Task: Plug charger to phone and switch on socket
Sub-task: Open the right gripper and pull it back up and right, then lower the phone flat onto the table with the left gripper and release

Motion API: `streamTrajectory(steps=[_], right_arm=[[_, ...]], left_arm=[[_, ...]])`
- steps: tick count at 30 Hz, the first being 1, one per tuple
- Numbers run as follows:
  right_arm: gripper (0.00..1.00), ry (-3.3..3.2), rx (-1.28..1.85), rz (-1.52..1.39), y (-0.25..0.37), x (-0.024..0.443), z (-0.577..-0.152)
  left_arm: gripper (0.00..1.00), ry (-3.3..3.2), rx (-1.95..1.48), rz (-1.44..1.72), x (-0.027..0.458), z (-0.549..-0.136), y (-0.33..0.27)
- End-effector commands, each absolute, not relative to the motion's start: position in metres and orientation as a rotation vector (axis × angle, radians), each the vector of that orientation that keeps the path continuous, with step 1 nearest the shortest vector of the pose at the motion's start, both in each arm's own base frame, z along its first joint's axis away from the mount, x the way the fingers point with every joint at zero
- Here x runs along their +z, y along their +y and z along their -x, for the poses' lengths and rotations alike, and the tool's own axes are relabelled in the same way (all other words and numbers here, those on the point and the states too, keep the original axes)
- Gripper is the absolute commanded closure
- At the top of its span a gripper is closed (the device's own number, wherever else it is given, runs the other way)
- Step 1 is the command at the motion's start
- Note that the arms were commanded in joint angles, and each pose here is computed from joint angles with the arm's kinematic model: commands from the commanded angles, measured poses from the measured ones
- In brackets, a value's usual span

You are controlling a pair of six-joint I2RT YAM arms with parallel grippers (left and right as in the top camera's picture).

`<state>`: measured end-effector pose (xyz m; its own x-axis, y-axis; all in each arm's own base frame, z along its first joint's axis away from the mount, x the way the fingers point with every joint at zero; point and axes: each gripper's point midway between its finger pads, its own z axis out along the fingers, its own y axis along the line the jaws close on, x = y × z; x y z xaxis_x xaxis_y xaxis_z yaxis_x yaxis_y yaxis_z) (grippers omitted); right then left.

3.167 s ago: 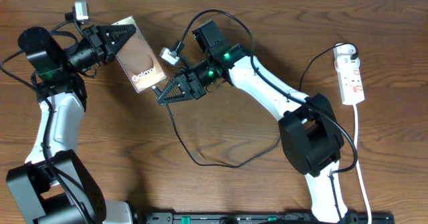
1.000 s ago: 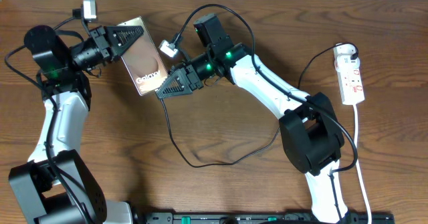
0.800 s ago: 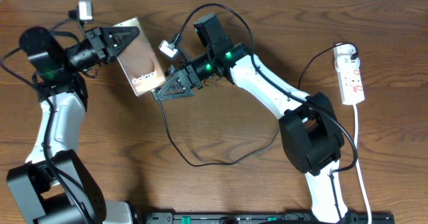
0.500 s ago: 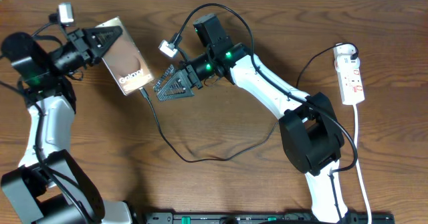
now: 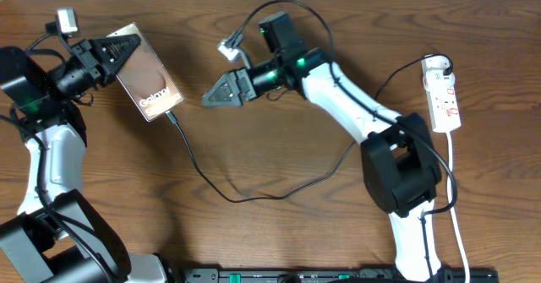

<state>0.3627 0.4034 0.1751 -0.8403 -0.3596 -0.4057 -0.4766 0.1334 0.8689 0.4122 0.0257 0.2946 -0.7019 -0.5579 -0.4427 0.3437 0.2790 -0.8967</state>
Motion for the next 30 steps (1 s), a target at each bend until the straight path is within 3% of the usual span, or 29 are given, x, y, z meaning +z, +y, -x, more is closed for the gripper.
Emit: streamTrajectory(steps=[1, 7, 14, 22, 30], right_arm=[[0.01, 2.409, 1.658, 0.677, 0.379, 0.163, -0.393], [0.01, 2.644, 1.218, 0.460, 0.317, 0.147, -0.412], [0.01, 2.616, 0.839, 0.349, 0.261, 0.207, -0.409], [0.01, 2.571, 0.630, 0.283, 0.222, 0.256, -0.387], [0.01, 2.637, 0.493, 0.214, 0.196, 0.254, -0.371]], left_arm=[[0.93, 1.797, -1.520, 0.180, 0.299, -0.407, 0.029], [0.93, 1.796, -1.507, 0.162, 0.297, -0.407, 0.028], [0.92, 1.849, -1.537, 0.229, 0.258, -0.401, 0.021], [0.92, 1.931, -1.571, 0.252, 0.213, -0.393, -0.018], [0.93, 2.048, -1.588, 0.287, 0.172, -0.395, -0.066]])
